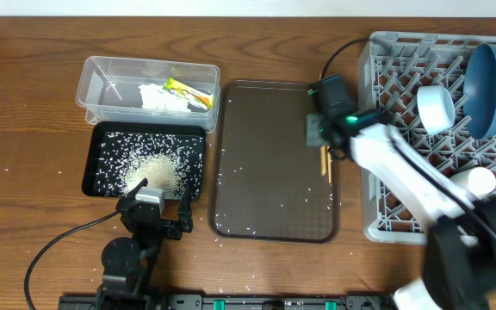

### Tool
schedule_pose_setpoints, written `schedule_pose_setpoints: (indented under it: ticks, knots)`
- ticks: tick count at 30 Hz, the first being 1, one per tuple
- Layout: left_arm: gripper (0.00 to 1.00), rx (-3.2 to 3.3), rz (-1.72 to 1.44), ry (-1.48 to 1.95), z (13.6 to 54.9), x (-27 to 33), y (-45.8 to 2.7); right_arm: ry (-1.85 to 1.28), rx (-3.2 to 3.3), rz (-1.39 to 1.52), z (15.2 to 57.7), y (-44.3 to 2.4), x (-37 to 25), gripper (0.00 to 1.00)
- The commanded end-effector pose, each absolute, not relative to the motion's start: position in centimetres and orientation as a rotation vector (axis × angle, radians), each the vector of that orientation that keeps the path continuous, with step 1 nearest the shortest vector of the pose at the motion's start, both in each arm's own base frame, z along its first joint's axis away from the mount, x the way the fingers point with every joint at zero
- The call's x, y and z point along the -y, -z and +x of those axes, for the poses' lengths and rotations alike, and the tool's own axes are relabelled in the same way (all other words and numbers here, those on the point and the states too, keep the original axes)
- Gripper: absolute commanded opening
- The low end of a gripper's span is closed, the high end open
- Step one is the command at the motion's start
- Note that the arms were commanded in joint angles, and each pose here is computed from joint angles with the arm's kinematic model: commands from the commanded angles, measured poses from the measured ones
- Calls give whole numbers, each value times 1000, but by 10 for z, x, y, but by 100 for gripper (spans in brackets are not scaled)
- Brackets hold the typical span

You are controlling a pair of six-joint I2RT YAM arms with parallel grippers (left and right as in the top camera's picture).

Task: Sort waste into correct bins and load items into the dishwasher rack
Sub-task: 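Close the right gripper on the chopsticks and lift them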

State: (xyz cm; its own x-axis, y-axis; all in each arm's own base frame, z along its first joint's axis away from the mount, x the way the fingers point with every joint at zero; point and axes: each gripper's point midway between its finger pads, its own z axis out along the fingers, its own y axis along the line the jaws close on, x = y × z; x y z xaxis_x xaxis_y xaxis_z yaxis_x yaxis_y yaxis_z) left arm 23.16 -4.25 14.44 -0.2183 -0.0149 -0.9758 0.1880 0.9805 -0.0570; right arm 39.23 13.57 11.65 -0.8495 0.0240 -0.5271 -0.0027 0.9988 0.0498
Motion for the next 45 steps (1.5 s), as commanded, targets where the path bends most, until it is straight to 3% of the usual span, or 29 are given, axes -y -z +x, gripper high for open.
schedule_pose_setpoints:
  ticks: [1,8,14,20,22,24,25,31,36,40,45]
  knots:
    - [90,-1809,121,172,232,40,-132,97,-2449,-67,401,-165,-98,1]
    - [91,-1809,120,172,232,40,-132,390,-2424,21,411,-171,-15,1]
    - [90,-1809,121,172,232,40,-132,414,-2508,55,416,-139,13,1]
    - [91,-1808,120,172,232,40,-132,289,-2589,32,419,-109,-1,1]
    - [91,-1809,120,172,232,40,-132,295,-2608,41,419,-101,-1,8]
    - [90,-1809,120,172,232,40,-132,310,-2612,43,420,-98,1,30]
    - [90,-1809,120,172,232,40,-132,315,-2608,45,420,-99,2,33]
    - [90,-1809,121,172,232,40,-132,191,-2519,25,420,-140,-21,37]
    - [91,-1809,121,172,232,40,-132,-119,-2465,-136,405,-171,-87,42]
    - [90,-1809,120,172,232,40,-132,-159,-2527,-141,392,-153,-116,45]
    - [90,-1808,121,172,232,40,-132,-12,-2626,-21,391,-96,-124,46]
